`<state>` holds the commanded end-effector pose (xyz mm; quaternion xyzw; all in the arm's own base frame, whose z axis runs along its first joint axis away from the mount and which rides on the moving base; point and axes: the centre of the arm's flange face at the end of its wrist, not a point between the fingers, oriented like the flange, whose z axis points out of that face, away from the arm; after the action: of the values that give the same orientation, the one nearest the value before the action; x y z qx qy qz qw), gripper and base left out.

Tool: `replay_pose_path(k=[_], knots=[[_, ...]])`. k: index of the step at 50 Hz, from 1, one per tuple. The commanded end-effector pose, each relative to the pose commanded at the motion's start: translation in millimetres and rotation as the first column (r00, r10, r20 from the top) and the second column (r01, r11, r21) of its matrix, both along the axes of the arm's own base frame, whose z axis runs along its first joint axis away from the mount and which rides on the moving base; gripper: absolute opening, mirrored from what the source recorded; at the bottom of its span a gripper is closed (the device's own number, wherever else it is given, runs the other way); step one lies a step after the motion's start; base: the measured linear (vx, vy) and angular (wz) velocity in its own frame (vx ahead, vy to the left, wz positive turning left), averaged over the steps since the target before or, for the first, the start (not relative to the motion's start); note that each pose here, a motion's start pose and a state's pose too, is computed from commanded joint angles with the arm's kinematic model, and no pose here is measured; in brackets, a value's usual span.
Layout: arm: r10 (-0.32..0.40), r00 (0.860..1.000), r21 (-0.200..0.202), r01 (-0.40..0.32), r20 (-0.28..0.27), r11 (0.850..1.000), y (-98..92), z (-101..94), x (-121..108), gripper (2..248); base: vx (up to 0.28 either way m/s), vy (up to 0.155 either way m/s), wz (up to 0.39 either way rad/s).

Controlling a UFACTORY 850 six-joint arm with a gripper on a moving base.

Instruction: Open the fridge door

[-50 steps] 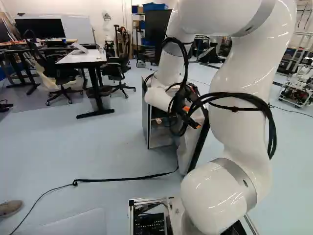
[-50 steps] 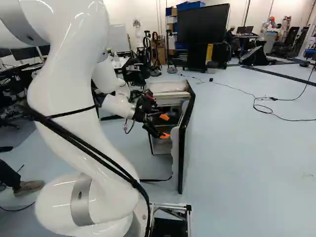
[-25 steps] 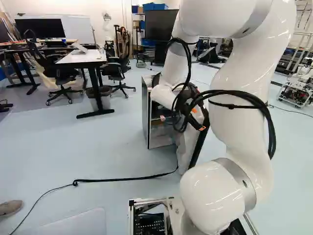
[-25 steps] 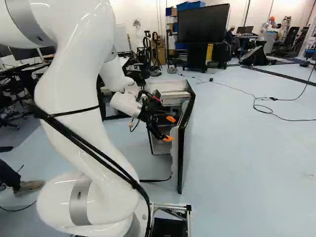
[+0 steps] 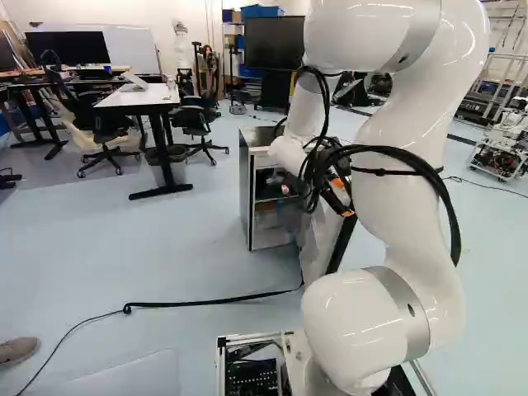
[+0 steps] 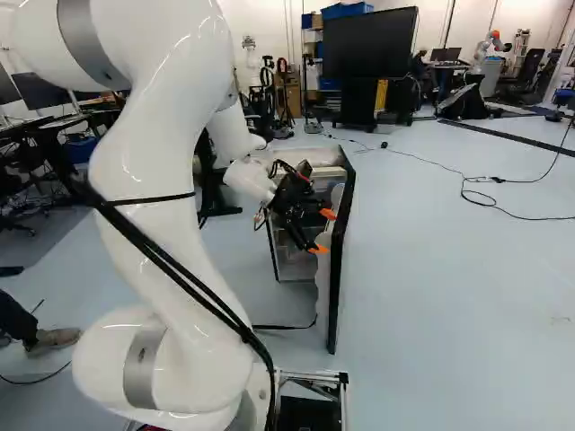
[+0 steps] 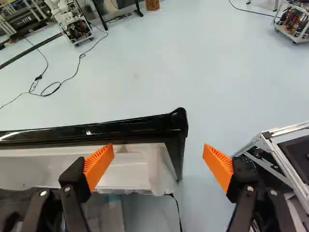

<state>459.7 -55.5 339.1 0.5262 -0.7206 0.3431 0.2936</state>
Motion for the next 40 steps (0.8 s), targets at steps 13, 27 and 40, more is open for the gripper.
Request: replay_pose_path(k=[13, 27, 40], knots=[[-0.088, 0.996, 0.013, 0.087, 0.026, 0.996, -28.5, 0.6, 18, 247, 0.000, 0.000, 0.000], [-0.170, 0.984, 0.025, 0.169, 0.055, 0.985, -59.6, 1.4, 37, 247, 0.000, 0.000, 0.000], [-0.229, 0.970, 0.031, 0.227, 0.084, 0.973, -88.9, 2.4, 54, 247, 0.000, 0.000, 0.000]])
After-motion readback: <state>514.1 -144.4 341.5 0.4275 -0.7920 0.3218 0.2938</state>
